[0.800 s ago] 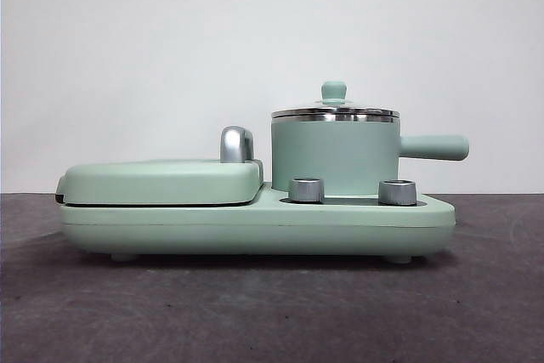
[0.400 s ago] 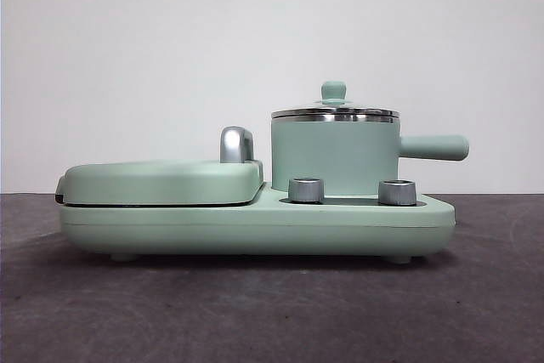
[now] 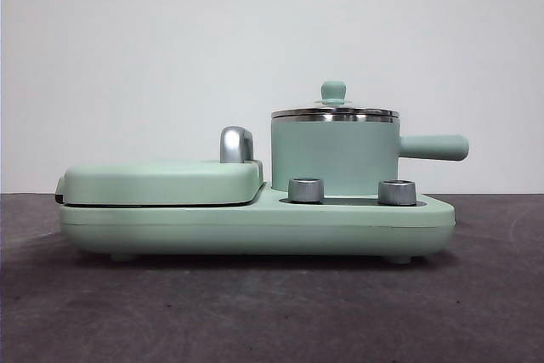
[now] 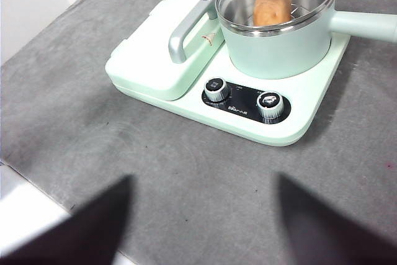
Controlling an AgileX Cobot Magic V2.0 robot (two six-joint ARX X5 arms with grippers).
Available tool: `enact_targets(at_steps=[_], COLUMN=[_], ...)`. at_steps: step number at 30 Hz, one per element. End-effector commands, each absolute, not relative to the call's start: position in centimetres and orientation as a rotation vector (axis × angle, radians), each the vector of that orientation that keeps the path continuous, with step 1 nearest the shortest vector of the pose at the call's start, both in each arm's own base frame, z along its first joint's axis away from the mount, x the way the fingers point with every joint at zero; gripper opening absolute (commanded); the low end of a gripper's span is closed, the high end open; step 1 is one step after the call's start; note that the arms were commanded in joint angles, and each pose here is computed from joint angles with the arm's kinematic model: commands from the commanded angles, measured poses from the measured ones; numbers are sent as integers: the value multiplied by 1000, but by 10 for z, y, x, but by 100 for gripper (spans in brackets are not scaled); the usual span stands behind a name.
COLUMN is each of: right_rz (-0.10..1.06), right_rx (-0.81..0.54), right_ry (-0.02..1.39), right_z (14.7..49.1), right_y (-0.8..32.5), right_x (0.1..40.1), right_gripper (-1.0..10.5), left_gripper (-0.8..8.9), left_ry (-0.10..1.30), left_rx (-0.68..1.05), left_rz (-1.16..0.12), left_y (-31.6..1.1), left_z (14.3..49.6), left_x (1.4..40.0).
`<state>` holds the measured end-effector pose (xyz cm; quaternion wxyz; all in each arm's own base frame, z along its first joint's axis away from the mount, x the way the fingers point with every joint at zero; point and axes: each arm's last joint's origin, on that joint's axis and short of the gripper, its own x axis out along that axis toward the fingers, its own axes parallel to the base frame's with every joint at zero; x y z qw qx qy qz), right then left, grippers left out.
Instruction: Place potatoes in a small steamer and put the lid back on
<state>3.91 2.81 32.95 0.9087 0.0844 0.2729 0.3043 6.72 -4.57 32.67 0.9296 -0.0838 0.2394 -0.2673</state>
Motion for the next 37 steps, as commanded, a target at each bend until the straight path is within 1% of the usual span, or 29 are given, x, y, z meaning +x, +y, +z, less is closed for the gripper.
enact_targets(at_steps=[1,18,23,25,28,33,37], right_rz=[641,634,633,633,634,633,634], right_rx=[158,165,165,165,165,165,165], right_ry=[561,559,559,559,559,559,559], right_z=[331,331,331,331,331,331,331], right_y=[28,28,28,28,28,28,28], right_x=[39,39,39,39,39,39,39], right_gripper=[15,15,15,15,15,15,15], left_gripper=[5,5,5,5,5,5,5], left_ry=[476,473,415,386,300,210,166], left_rx=[-171,-172,-209,-222,-170,-81,-56], left_rz=[-521,-521,-473,-423,-306,-148,-79], left_y=[-46,-45,-40,-35,-25,-10,-4], left_z=[330,330,324,315,292,236,196], left_x=[68,68,70,74,79,81,85])
